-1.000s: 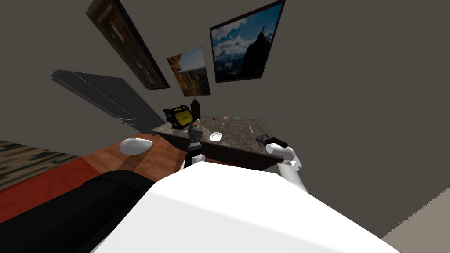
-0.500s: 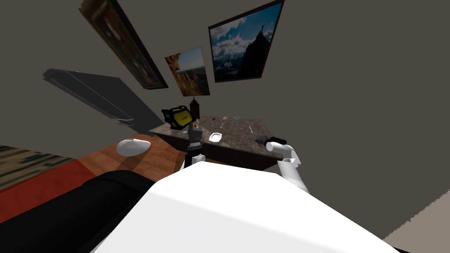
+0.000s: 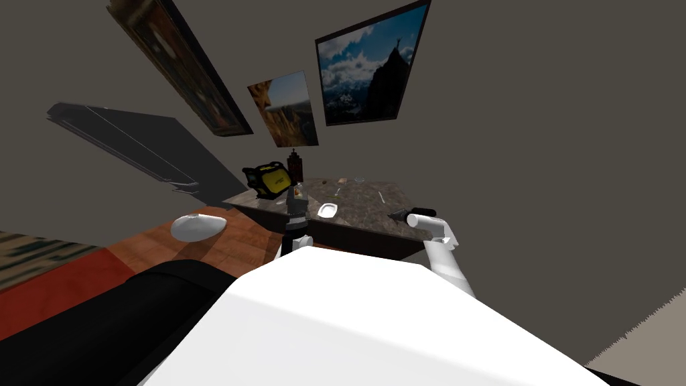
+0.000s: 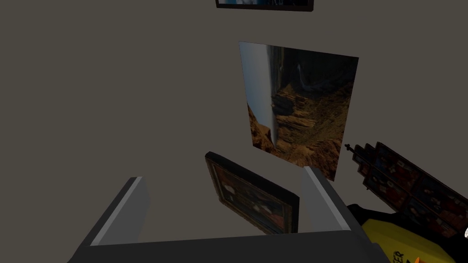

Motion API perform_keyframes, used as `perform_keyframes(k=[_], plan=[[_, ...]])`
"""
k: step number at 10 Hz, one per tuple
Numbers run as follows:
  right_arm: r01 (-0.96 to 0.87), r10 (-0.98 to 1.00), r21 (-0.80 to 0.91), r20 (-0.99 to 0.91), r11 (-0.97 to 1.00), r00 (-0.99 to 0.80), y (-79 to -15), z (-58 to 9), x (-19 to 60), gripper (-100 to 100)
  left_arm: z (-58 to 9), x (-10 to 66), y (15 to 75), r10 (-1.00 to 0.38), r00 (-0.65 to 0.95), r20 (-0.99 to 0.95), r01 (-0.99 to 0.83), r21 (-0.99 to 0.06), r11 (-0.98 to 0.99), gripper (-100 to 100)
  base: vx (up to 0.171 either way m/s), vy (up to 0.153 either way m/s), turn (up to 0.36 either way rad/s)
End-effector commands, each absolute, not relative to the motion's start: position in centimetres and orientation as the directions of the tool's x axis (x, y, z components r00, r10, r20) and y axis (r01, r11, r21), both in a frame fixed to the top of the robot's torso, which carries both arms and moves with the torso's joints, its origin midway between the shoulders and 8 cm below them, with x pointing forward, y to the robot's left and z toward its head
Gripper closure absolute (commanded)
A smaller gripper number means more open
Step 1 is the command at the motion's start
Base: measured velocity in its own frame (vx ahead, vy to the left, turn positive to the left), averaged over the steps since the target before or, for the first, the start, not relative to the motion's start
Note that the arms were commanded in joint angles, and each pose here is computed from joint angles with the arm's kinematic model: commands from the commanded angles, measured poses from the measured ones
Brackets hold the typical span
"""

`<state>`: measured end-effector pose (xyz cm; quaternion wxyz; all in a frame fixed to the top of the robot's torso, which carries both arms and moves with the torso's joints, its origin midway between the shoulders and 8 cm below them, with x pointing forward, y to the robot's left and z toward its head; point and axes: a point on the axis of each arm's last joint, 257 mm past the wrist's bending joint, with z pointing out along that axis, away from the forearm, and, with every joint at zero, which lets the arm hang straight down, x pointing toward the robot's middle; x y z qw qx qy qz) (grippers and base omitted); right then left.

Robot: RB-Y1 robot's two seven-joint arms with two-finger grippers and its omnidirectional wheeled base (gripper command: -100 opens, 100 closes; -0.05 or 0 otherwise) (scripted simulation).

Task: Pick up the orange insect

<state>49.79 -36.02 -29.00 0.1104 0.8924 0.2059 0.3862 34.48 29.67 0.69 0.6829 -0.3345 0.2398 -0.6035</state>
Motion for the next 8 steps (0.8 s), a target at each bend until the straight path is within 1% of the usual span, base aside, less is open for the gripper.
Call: perform_keyframes(k=[1,2,8], plan=[[0.283,0.426,0.319,0.625,-0.904,0.654,-36.0,-29.8,49.2,-100,0.7,34.5,29.7,-0.985,0.157,0.076,0.664,-0.746,0.048,0,0.019,0.004,-0.016],[0.263,0.381,0.276,0.621,-0.924,0.685,-36.2,-30.1,49.2,-100,0.7,34.5,29.7,-0.985,0.157,0.076,0.664,-0.746,0.048,0,0.021,0.003,-0.027],[0.217,0.259,0.142,0.540,-0.966,0.801,-36.7,-31.9,47.4,-100,0.7,34.5,29.7,-0.985,0.156,0.076,0.664,-0.746,0.048,0,0.016,0.006,-0.022]])
